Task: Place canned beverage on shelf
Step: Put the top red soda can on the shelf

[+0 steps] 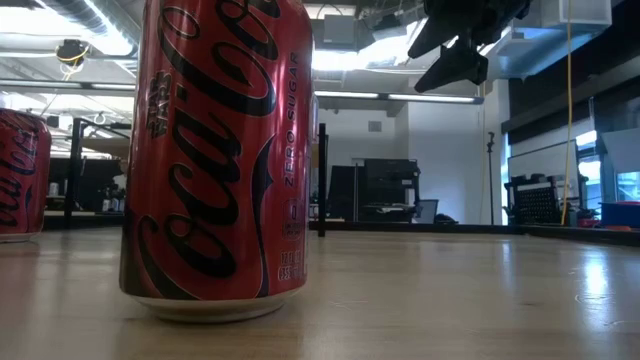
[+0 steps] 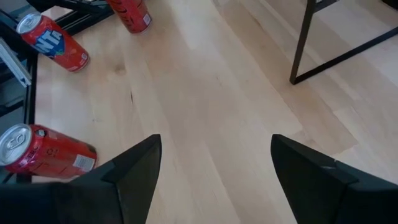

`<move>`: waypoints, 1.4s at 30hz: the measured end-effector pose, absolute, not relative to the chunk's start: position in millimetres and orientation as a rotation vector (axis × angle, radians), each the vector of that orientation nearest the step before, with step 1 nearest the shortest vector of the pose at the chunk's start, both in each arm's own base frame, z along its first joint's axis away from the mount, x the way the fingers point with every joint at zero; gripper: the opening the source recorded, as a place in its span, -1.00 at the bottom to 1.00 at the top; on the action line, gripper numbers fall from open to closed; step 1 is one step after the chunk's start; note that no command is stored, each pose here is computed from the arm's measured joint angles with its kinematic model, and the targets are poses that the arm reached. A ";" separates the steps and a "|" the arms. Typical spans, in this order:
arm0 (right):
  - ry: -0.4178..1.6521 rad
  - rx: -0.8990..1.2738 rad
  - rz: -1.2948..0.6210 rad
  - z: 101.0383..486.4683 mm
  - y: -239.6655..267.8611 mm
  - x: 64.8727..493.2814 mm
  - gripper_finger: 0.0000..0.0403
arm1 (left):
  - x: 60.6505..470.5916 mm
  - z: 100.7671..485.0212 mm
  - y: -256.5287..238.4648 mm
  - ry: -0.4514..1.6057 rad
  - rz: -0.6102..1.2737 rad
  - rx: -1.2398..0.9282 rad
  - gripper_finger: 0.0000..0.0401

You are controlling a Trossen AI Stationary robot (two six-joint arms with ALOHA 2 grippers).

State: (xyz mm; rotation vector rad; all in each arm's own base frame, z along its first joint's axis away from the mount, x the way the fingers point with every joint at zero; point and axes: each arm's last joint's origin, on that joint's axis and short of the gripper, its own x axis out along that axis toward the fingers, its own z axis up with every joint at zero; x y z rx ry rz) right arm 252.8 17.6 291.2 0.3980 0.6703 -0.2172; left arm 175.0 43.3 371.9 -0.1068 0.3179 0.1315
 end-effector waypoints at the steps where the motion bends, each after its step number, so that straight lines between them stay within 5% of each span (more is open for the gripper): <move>1: 0.672 0.397 -0.213 291.3 17.7 252.8 0.44 | 176.7 371.7 39.6 0.319 0.124 -0.111 0.31; 12: 0.694 0.398 -0.135 291.1 19.8 252.7 0.44 | 207.9 356.5 -3.5 0.425 0.047 -0.160 0.31; 21: 0.719 0.423 -0.054 290.8 22.6 252.3 0.44 | 232.4 379.8 -37.9 0.575 0.062 -0.139 0.31; 26: 0.744 0.429 -0.036 289.5 23.1 251.0 0.44 | 228.6 386.3 -41.1 0.727 0.130 -0.289 0.31; 35: 0.745 0.404 -0.027 289.3 23.1 250.8 0.44 | 227.9 390.3 -41.4 0.702 0.150 -0.458 0.32; 42: 0.746 0.404 -0.028 289.3 23.1 250.8 0.44 | 224.4 385.8 -37.4 0.760 0.207 -0.554 0.59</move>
